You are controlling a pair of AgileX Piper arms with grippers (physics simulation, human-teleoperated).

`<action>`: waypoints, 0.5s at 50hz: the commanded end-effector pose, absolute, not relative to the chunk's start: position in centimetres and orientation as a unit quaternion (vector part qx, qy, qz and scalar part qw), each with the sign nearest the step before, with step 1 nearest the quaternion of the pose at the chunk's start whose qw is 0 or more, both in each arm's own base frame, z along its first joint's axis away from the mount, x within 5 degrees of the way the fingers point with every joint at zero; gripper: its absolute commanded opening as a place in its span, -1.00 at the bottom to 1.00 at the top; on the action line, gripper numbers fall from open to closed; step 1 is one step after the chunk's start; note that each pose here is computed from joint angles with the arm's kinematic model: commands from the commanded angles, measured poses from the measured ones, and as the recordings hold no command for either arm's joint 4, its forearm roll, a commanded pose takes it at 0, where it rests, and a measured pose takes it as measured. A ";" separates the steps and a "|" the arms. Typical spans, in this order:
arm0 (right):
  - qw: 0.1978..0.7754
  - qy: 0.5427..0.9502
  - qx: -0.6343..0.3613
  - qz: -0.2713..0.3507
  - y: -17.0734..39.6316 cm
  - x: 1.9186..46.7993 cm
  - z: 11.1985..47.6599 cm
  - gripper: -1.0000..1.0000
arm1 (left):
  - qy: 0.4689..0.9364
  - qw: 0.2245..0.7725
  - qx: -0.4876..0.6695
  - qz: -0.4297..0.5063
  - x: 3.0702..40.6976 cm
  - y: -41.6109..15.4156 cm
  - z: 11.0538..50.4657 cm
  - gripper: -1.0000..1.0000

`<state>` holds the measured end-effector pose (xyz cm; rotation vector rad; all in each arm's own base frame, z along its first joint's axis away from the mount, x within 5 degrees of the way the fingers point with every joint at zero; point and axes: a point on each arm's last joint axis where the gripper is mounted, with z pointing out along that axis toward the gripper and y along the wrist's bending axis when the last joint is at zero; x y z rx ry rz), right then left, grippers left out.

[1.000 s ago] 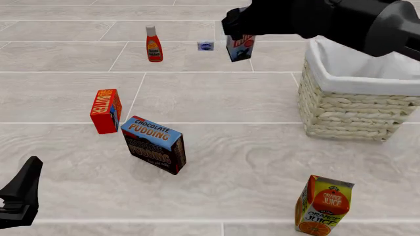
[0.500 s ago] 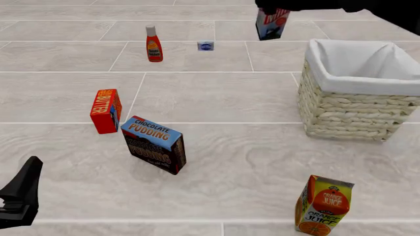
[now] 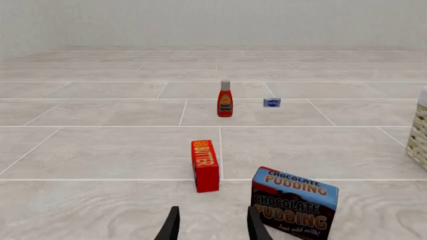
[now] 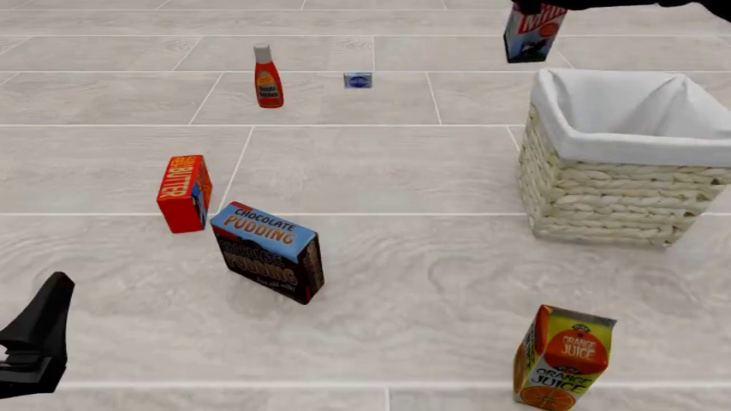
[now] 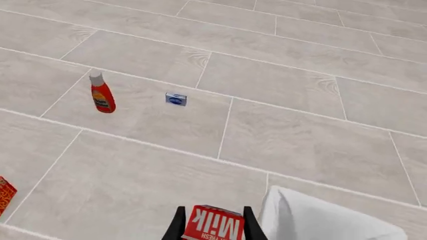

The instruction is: Pick the milk and place it in the basket.

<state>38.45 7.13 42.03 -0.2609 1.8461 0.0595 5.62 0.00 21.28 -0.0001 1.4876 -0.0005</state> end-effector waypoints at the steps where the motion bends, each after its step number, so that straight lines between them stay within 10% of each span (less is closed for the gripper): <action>1: 0.605 0.793 -0.074 0.007 4.1 38.6 42.8 -1.00 | 0.677 0.736 0.000 0.000 5.6 0.0 21.3 1.00; 25: 0.594 0.804 -0.014 -0.028 -1.2 39.0 40.6 -1.00 | 0.677 0.736 0.000 0.000 5.6 0.0 21.3 1.00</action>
